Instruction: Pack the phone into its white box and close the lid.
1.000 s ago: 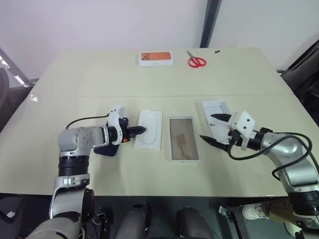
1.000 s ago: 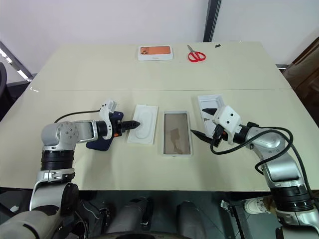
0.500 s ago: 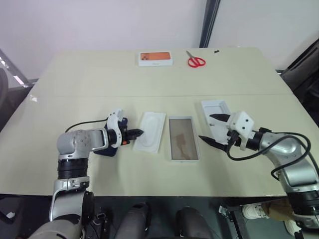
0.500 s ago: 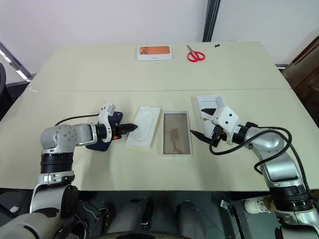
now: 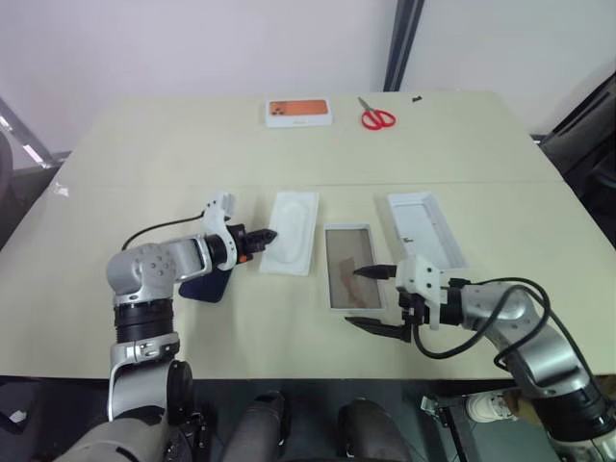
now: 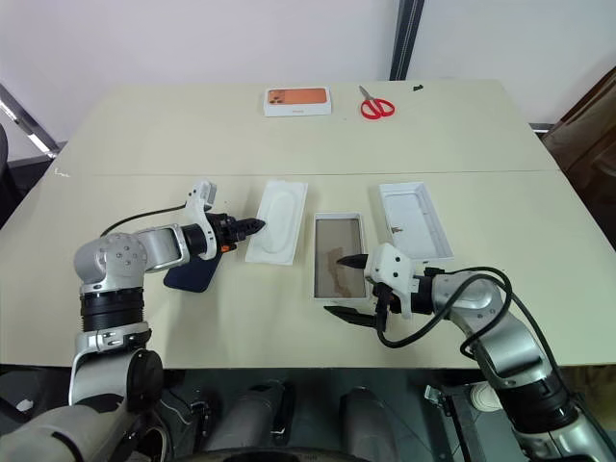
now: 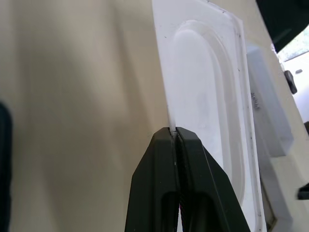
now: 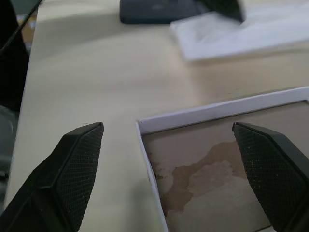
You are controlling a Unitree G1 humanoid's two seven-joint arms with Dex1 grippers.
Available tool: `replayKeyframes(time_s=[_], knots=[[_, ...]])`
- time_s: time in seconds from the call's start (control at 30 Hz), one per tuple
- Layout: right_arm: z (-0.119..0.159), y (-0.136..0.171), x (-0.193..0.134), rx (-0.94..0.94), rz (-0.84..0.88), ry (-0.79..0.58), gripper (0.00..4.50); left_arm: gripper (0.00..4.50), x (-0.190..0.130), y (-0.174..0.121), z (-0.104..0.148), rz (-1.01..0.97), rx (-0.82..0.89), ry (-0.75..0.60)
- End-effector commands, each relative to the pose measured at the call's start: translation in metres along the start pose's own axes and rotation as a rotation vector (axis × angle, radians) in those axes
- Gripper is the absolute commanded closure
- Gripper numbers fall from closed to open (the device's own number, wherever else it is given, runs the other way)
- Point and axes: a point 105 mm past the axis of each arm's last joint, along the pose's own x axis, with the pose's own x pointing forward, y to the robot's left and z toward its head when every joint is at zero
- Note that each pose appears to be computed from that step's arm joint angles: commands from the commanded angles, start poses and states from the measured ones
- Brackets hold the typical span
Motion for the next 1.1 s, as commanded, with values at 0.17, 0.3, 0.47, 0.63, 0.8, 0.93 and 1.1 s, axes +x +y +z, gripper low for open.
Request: replayKeyframes(time_s=[0.17, 0.3, 0.47, 0.63, 0.8, 0.93, 1.1], knots=[[-0.012, -0.002, 0.006, -0.12, 0.067, 0.063, 0.94, 4.5, -0.007, -0.012, 0.02, -0.024, 0.025, -0.093], [-0.013, -0.005, 0.009, -0.144, 0.078, 0.057, 3.04, 4.5, -0.009, -0.014, 0.024, -0.033, 0.006, -0.12], [0.001, -0.016, 0.025, -0.206, 0.068, 0.019, 4.44, 4.5, -0.007, -0.026, 0.039, -0.077, -0.056, -0.167], [0.012, -0.032, 0.048, -0.264, 0.013, -0.008, 4.44, 4.5, 0.001, -0.036, 0.04, -0.066, -0.018, -0.143], [0.013, -0.038, 0.059, -0.212, -0.006, -0.024, 3.89, 4.5, 0.005, -0.038, 0.037, -0.053, 0.016, -0.137], [0.009, -0.034, 0.052, -0.218, -0.001, -0.012, 2.18, 4.5, 0.007, -0.038, 0.031, -0.048, 0.021, -0.129], [0.016, -0.039, 0.024, -0.196, -0.055, -0.039, 1.25, 4.5, 0.01, -0.035, 0.021, -0.007, 0.075, -0.109]])
